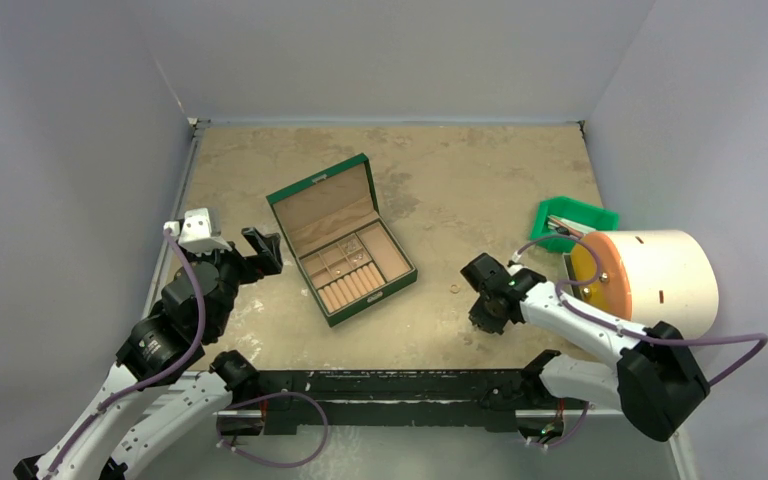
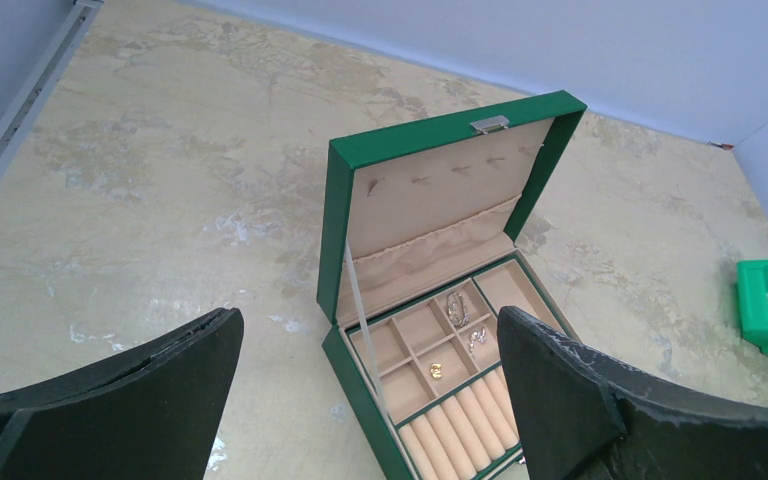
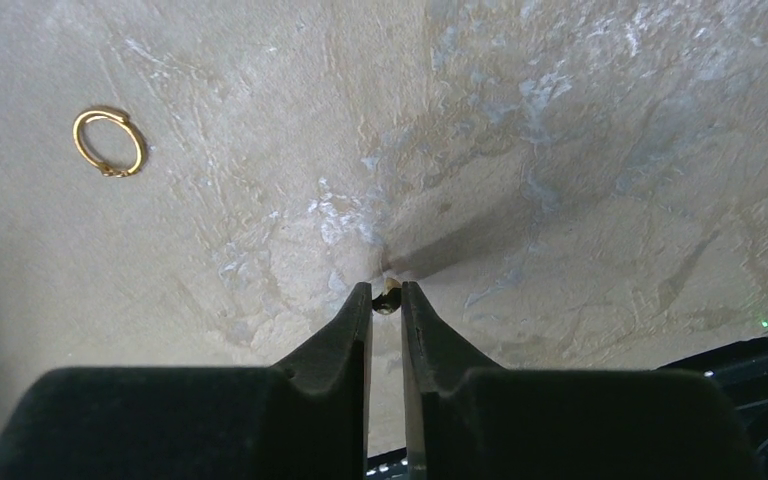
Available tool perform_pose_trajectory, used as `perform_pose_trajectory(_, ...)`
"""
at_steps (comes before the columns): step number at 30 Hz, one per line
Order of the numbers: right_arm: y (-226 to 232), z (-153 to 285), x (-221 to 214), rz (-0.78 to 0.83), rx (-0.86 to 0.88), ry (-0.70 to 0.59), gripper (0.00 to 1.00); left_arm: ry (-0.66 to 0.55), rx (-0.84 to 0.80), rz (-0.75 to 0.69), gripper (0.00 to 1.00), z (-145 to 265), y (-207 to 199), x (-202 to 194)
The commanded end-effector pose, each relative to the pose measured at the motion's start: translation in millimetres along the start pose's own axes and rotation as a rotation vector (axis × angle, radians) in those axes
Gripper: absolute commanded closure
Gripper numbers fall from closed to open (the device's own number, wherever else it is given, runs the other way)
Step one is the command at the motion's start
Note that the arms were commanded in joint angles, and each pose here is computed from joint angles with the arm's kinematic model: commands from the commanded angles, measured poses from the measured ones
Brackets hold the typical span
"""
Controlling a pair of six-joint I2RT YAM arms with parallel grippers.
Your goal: Organize the mixed jewelry
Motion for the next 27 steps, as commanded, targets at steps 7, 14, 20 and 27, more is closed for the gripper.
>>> perform_pose_trajectory(7, 3.2, 11.3, 12.2, 0.018, 0.041, -0.066, 1.00, -0.047, -0.025, 0.039, 0.01, 3.0, -7.8, 17.2)
perform_pose_trajectory(14, 23.5, 22.8, 29.5, 0.109, 0.106, -0.121, 1.00, -0.048, -0.026, 0.039, 0.02, 3.1, -7.8, 17.3)
perform_pose_trajectory(20, 51.4, 36.9, 51.4, 0.201, 0.187, -0.192, 1.00, -0.050, -0.026, 0.041, 0.01, 3.6, -7.6, 17.9)
perform_pose_trajectory(27, 96.1, 56.9, 69.0, 0.305, 0.336, -0.230, 1.00, -0.057, -0.027, 0.046, 0.02, 4.9, -6.9, 19.6)
Point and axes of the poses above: each gripper's point midway between its finger pads, its own z axis back along the fingers, its own y axis along the line the jaws close on, x = y × z, the point moved 4 cm from there along z, back along the fingers, and after that the axes turned 11 degrees about z, right-handed, at the moved point
